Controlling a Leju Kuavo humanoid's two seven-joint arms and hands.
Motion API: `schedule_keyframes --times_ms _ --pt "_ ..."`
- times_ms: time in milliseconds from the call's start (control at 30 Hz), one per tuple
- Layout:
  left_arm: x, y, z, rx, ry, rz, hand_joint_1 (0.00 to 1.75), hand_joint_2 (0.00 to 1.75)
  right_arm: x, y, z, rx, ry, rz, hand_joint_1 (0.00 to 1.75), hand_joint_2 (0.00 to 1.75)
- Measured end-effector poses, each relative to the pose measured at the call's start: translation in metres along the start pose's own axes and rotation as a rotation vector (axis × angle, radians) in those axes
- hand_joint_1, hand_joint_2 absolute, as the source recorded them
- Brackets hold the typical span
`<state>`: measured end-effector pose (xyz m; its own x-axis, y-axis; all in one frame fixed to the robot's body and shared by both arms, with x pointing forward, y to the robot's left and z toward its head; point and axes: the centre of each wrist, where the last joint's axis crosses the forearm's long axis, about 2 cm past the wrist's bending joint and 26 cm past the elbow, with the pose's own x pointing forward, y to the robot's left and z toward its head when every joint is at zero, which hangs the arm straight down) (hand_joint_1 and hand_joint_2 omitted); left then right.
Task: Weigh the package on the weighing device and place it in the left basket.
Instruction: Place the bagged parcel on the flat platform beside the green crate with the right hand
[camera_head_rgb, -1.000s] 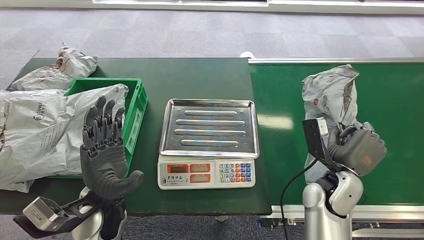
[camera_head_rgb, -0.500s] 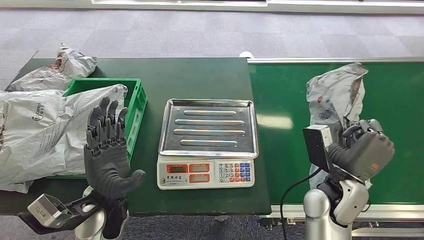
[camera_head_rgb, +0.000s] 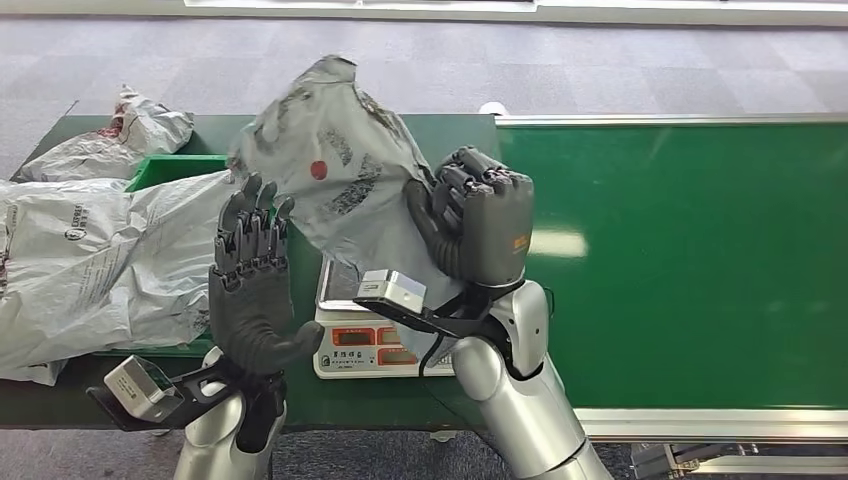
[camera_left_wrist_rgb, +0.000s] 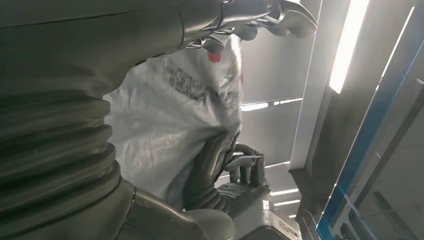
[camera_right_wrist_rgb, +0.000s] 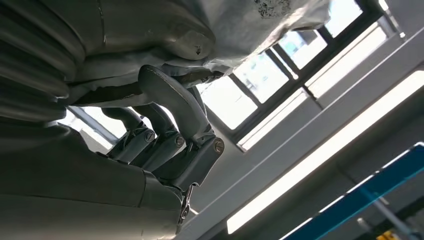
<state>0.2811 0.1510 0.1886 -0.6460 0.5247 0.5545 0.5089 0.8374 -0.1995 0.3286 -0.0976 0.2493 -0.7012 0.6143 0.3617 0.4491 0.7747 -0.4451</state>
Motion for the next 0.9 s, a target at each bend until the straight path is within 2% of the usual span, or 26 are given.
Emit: schedule_keyframes --times_ms 200,367,567,767,900 --pt "-0.002 0.000 0.002 0.002 0.010 0.008 0.00 1.75 0.010 0.016 -0.007 0.028 -0.038 0.001 1.75 1.75" --pt "-0.004 0.000 0.005 0.001 0.026 -0.004 0.00 1.75 0.007 0.024 -0.003 0.044 0.003 0.074 1.75 1.75" --pt "-0.005 -0.001 0.011 0.002 0.044 -0.006 0.00 1.75 -0.016 0.025 0.008 0.089 0.104 0.193 1.75 1.75" --pt "-0.005 -0.001 0.013 -0.003 0.052 -0.008 0.00 1.75 -0.048 0.034 0.026 0.181 0.269 0.269 1.75 1.75" --pt "-0.005 -0.001 0.012 -0.012 0.055 -0.009 0.00 1.75 -0.062 0.040 0.040 0.256 0.340 0.317 0.00 1.75"
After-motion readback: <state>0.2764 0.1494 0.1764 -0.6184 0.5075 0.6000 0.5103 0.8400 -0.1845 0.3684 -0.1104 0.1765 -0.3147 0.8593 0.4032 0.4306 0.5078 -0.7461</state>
